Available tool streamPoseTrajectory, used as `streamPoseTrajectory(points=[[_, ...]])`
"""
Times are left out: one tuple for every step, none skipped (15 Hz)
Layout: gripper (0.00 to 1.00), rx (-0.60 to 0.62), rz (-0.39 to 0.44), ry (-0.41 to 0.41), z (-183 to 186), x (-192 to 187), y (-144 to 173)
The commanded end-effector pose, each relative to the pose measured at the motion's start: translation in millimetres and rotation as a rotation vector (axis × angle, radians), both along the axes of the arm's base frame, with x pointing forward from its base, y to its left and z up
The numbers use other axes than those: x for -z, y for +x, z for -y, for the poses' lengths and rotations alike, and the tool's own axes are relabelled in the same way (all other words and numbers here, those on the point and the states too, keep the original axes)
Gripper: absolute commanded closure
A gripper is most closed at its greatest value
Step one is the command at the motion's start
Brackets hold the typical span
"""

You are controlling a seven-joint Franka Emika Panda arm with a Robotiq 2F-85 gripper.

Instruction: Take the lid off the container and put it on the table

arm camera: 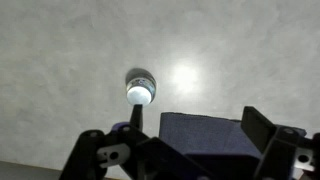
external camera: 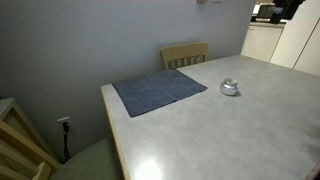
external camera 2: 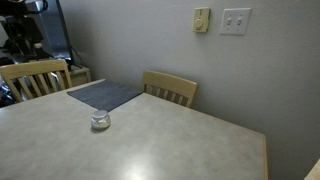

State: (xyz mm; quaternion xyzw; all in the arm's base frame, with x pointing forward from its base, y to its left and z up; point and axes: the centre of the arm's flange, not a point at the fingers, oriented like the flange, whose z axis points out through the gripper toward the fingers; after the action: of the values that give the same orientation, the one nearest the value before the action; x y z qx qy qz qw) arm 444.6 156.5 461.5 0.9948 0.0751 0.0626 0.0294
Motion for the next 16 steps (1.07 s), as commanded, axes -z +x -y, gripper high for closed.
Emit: streamPoseTrajectory(points=[[0.00,0.000,0.000,0.000,0.0,0.0,0.0],[0.00,0.000,0.000,0.000,0.0,0.0,0.0],[0.00,0.000,0.000,0.000,0.0,0.0,0.0],[0.00,0.000,0.000,0.000,0.0,0.0,0.0],[0.00,0.000,0.000,0.000,0.0,0.0,0.0],[0.00,0.002,0.008,0.003,0.9,-0.4,2.1],[0.00,0.001,0.026,0.008,3.1,-1.7,5.7],[0.00,0.009,0.047,0.017,6.3,-4.7,8.9],[0.00,0.016,0.064,0.036,11.1,-9.1,12.4],[0.00,0.018,0.083,0.046,15.9,-13.0,16.2],[0.00,0.020,0.104,0.063,22.9,-16.8,21.4],[0.00,0.039,0.126,0.079,30.7,-19.5,27.1],[0.00,0.061,0.137,0.103,41.1,-20.6,33.8],[0.00,0.072,0.144,0.125,48.3,-20.9,37.9],[0.00,0.084,0.150,0.149,56.7,-18.9,43.2],[0.00,0.092,0.148,0.169,65.1,-16.2,48.1]])
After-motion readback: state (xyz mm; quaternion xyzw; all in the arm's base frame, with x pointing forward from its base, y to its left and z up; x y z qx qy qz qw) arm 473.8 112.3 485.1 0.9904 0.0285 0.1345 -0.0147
